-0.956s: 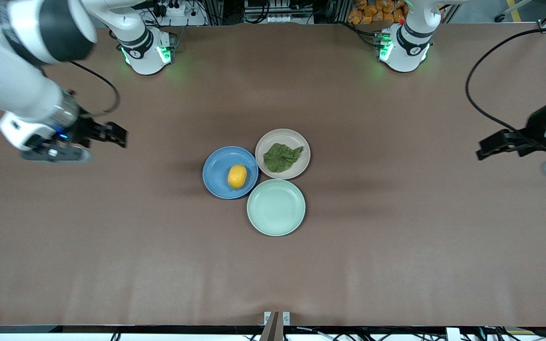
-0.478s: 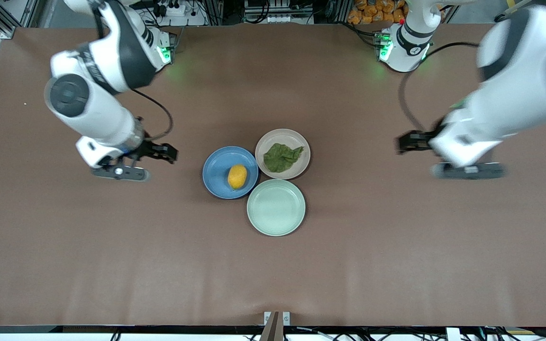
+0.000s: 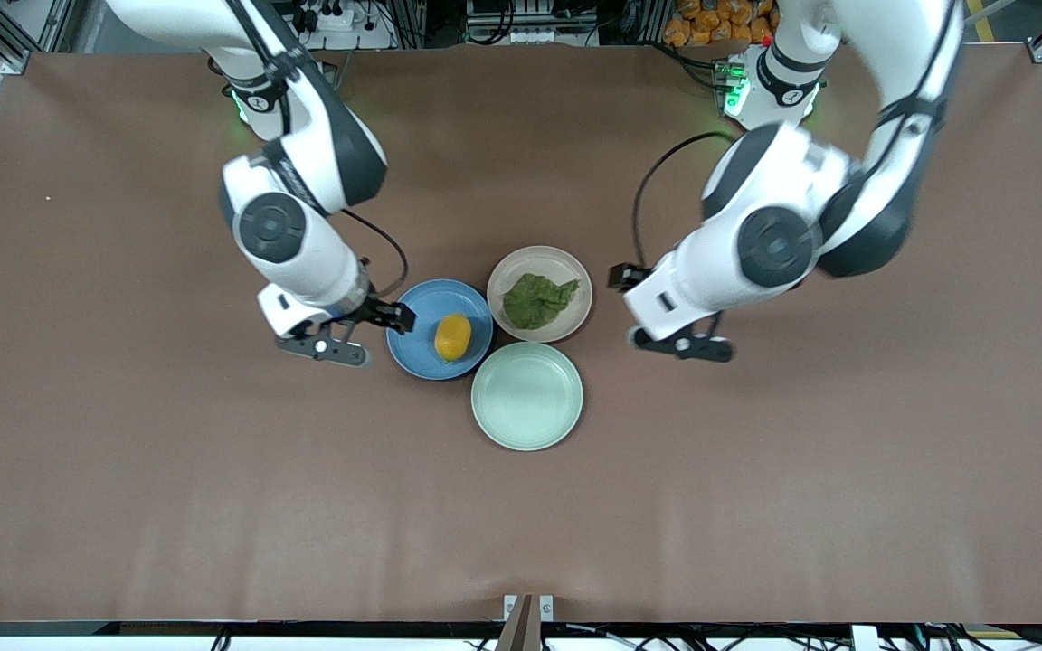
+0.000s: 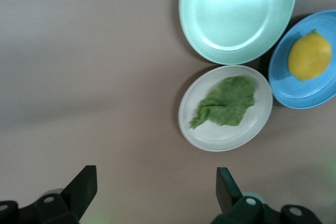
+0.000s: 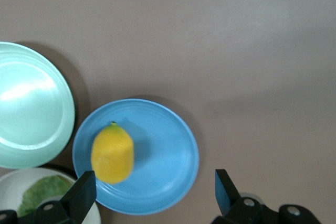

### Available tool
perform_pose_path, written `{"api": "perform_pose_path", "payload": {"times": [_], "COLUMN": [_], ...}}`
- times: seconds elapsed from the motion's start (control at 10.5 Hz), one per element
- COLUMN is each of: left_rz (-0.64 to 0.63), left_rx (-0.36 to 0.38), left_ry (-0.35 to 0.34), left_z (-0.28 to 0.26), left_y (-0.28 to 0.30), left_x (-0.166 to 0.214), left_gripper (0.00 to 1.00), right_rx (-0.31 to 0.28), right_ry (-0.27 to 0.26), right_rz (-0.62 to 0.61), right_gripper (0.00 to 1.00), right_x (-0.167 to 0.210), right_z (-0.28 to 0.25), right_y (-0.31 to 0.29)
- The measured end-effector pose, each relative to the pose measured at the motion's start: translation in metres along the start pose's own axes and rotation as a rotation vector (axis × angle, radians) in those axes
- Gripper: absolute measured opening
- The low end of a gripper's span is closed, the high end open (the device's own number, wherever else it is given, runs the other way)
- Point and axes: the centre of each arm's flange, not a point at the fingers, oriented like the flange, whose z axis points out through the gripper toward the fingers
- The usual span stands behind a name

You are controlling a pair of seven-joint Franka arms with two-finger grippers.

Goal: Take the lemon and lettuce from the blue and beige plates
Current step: 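Reach the right gripper to the lemon while the left gripper reaches the lettuce, then close the right gripper on the lemon while the left gripper grips lettuce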

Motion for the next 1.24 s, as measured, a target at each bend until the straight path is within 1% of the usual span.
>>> {"api": "perform_pose_path", "payload": {"times": [0.19, 0.38, 0.57, 0.76, 0.96, 1.15, 1.24], "left_rz": [0.016, 0.003, -0.01, -0.043, -0.051, -0.096, -0.11], "left_rx": [-0.015, -0.019, -0.026, -0.05, -0.055, -0.057, -0.052], "left_ry": [-0.004, 0.005, 0.017, 0.006, -0.014, -0.03, -0.032], "left_z": [0.059, 0.108, 0.14, 0.163, 0.187, 0.199, 0.204], "left_y": [0.022, 0.053, 0.065, 0.06, 0.066, 0.086, 0.093], "left_x": [0.019, 0.024, 0.028, 0.03, 0.022, 0.009, 0.004], "left_gripper": [1.0, 1.0, 1.0, 1.0, 1.0, 1.0, 1.0], "right_rx": [0.023, 0.037, 0.035, 0.021, 0.006, -0.015, -0.022], "right_ry": [0.018, 0.024, 0.019, 0.016, 0.037, 0.049, 0.055], "right_rz": [0.035, 0.061, 0.077, 0.085, 0.094, 0.074, 0.063], "right_gripper": [1.0, 1.0, 1.0, 1.0, 1.0, 0.92, 0.78], "right_x": [-0.007, -0.017, -0.03, -0.041, -0.047, -0.052, -0.054], "right_z": [0.026, 0.056, 0.087, 0.109, 0.129, 0.144, 0.151], "right_y": [-0.02, -0.038, -0.052, -0.062, -0.066, -0.068, -0.068]}}
